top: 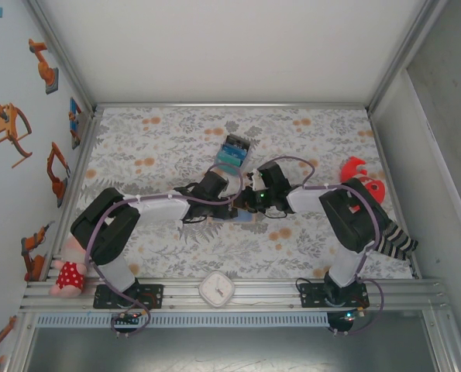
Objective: Take the credit cards out of the card holder
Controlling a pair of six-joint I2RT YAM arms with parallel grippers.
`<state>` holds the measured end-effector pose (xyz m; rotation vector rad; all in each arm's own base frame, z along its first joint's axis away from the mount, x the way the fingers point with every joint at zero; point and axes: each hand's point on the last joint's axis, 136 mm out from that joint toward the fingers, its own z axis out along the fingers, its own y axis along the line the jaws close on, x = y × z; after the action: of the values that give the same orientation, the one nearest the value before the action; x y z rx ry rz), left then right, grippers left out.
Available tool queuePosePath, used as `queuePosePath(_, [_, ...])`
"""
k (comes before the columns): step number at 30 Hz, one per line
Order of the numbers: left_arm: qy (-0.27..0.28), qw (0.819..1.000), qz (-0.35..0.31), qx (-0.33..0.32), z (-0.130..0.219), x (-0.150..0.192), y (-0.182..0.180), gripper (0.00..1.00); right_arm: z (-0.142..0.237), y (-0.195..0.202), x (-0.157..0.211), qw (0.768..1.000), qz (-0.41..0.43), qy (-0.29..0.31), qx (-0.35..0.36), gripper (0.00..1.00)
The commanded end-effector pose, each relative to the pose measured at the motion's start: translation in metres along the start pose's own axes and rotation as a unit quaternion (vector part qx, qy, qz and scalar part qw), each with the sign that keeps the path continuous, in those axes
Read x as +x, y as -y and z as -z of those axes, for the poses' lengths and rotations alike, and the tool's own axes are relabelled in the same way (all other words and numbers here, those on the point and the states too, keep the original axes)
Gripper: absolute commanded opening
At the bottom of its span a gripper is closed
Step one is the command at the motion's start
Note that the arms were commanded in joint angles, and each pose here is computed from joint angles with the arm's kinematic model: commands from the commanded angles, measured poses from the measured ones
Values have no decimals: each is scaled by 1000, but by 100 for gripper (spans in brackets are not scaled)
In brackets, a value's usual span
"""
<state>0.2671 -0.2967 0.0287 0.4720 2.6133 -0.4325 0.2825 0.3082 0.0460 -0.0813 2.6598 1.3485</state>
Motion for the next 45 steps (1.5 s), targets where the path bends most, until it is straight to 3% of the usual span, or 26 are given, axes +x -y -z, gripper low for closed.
queuePosePath(1, [-21, 1000, 7, -2, -6, 14, -2, 16, -6, -1, 2, 1000, 1, -1, -9, 18])
queuePosePath(6, [-14, 1000, 10, -10, -2, 14, -7, 16, 1, 9, 1, 999, 9, 8, 30, 0])
queuePosePath(18, [21, 1000, -1, 1, 13, -1, -9, 18, 71, -8, -22, 979, 127, 52, 154, 0])
queuePosePath(24, [67, 998, -9, 19, 39, -26, -4, 37, 106, -38, -55, 947, 231, 80, 209, 0])
queuePosePath(31, [129, 991, 14, 4, 77, -51, -18, 58, 124, -78, -115, 894, 359, 102, 249, 0])
queuePosePath(38, [170, 984, 44, -34, 110, -55, -41, 98, 103, -90, -168, 851, 451, 79, 256, 0])
queuePosePath(45, [181, 978, 61, -82, 116, -44, -65, 97, 79, -83, -202, 833, 488, 43, 258, 0])
